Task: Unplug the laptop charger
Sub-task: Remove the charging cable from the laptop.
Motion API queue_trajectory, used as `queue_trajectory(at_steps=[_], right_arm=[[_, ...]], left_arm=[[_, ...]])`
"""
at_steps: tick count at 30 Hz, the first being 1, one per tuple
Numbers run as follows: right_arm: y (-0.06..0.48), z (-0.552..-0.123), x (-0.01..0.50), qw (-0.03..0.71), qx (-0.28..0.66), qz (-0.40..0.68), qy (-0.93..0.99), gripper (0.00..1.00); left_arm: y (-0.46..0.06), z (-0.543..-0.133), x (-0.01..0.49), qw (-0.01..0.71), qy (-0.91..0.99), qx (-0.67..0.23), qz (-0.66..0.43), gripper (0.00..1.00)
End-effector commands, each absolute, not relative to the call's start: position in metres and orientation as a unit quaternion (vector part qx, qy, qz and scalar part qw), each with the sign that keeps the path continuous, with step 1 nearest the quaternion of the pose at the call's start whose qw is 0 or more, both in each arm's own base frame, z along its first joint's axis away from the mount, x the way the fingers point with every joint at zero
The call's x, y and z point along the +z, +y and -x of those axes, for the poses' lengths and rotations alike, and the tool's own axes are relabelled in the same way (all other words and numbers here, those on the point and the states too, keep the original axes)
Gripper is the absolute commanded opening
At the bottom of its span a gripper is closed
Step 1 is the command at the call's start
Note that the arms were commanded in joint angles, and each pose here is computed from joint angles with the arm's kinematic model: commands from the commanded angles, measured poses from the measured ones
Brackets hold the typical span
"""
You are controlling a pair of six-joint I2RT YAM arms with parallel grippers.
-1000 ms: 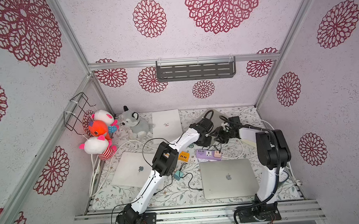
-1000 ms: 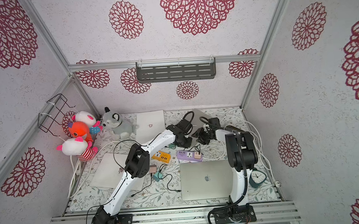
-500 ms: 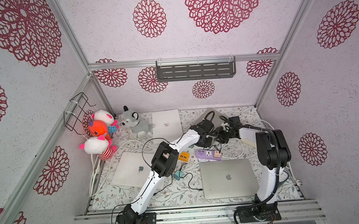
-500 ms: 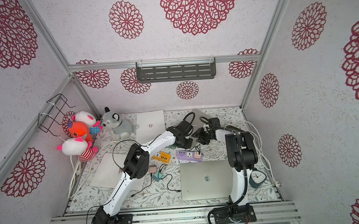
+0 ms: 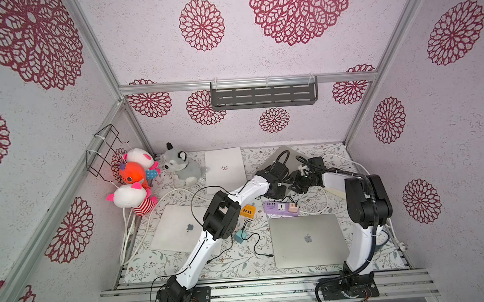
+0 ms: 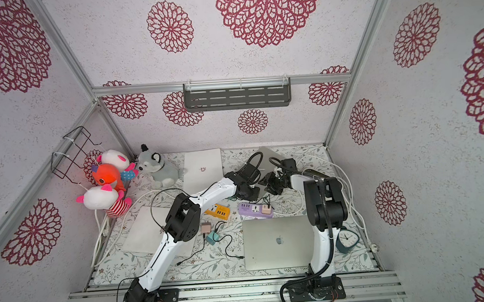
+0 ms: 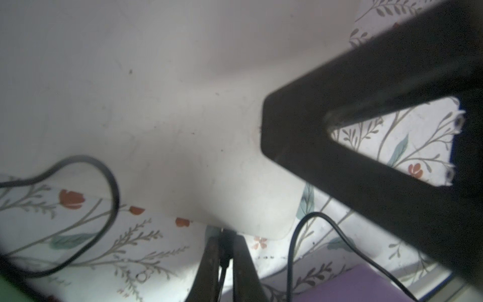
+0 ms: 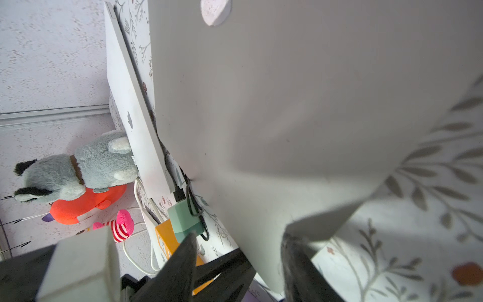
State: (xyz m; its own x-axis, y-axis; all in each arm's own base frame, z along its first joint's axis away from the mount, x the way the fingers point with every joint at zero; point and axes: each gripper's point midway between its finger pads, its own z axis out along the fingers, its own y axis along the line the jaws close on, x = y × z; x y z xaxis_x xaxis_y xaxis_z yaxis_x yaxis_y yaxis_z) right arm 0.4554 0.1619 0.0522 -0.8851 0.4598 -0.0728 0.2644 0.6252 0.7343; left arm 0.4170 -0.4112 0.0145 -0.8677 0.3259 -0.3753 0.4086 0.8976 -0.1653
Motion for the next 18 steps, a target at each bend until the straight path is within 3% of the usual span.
queue_trajectory(at_steps=[1,11,18], right_arm=[[0.142,-0.439,0.012,0.09,0.32,-0.234,0.914,0.54],[0.142,-0.438,0.011,0.092,0.319,-0.238,0.913,0.54],[0.142,-0.438,0.009,0.089,0.317,-0.237,0.914,0.54]], left_arm=[[-0.378,-0.399,0.009,0.126,0.974,-0.07,-0.175,0.0],[-0.392,-0.399,0.013,0.122,0.973,-0.112,-0.161,0.0],[-0.36,-0.4,0.005,0.11,0.973,-0.017,-0.2,0.0]])
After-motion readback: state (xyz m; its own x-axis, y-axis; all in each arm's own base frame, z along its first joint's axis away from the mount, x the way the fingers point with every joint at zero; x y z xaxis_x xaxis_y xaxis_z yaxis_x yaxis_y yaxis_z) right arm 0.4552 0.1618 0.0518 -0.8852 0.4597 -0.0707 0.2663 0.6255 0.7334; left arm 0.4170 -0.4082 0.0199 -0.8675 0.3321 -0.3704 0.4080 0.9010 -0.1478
